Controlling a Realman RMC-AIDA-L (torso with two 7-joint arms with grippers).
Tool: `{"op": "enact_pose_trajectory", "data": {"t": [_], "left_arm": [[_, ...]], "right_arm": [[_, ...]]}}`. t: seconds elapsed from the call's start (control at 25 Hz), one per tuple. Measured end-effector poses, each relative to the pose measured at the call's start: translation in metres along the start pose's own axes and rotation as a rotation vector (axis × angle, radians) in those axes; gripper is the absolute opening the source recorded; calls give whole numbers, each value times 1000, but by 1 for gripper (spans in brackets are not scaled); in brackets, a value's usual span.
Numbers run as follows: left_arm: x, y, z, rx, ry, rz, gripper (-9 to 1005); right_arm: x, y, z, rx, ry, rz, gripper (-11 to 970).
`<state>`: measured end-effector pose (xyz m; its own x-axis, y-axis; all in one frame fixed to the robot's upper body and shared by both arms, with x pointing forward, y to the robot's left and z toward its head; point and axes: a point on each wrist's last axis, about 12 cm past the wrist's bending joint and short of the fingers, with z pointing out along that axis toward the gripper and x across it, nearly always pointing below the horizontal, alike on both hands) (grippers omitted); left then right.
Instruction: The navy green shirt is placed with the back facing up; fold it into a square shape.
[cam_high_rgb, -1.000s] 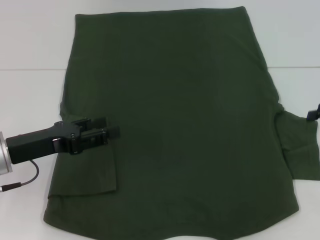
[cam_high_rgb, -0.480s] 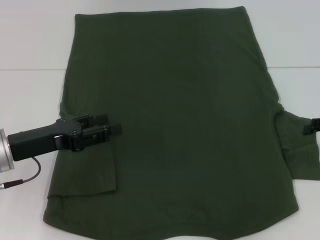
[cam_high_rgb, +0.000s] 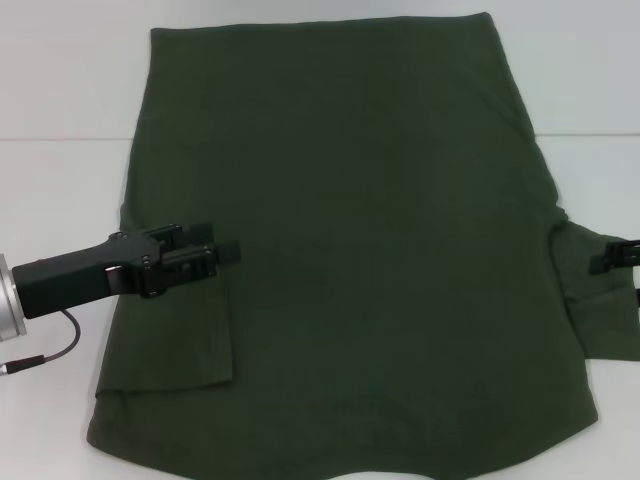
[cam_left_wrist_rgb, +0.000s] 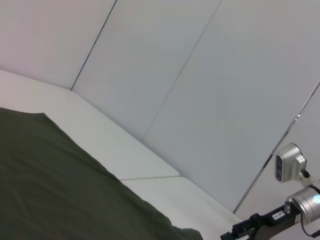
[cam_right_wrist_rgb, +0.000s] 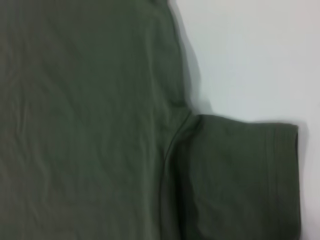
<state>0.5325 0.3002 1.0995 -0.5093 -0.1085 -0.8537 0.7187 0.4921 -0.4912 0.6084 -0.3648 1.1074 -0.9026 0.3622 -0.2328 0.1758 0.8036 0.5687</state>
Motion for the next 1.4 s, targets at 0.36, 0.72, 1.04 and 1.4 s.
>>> {"op": "enact_pose_trajectory", "data": {"t": [0.36,0.72,1.04,1.4], "left_arm": [[-1,0,1,5,0,0,724],[-3,0,2,8,-2,2,725],[-5,-1,3,11,-14,6,725],[-7,-1,3,18,-27,7,725]], "right_arm": [[0,3,5,-8,-17,-24,892],[2,7,7,-52,-15,-4,877],[5,5,7,-46,-5,-4,861],[4,4,11,-24,-23,-13,843]]}}
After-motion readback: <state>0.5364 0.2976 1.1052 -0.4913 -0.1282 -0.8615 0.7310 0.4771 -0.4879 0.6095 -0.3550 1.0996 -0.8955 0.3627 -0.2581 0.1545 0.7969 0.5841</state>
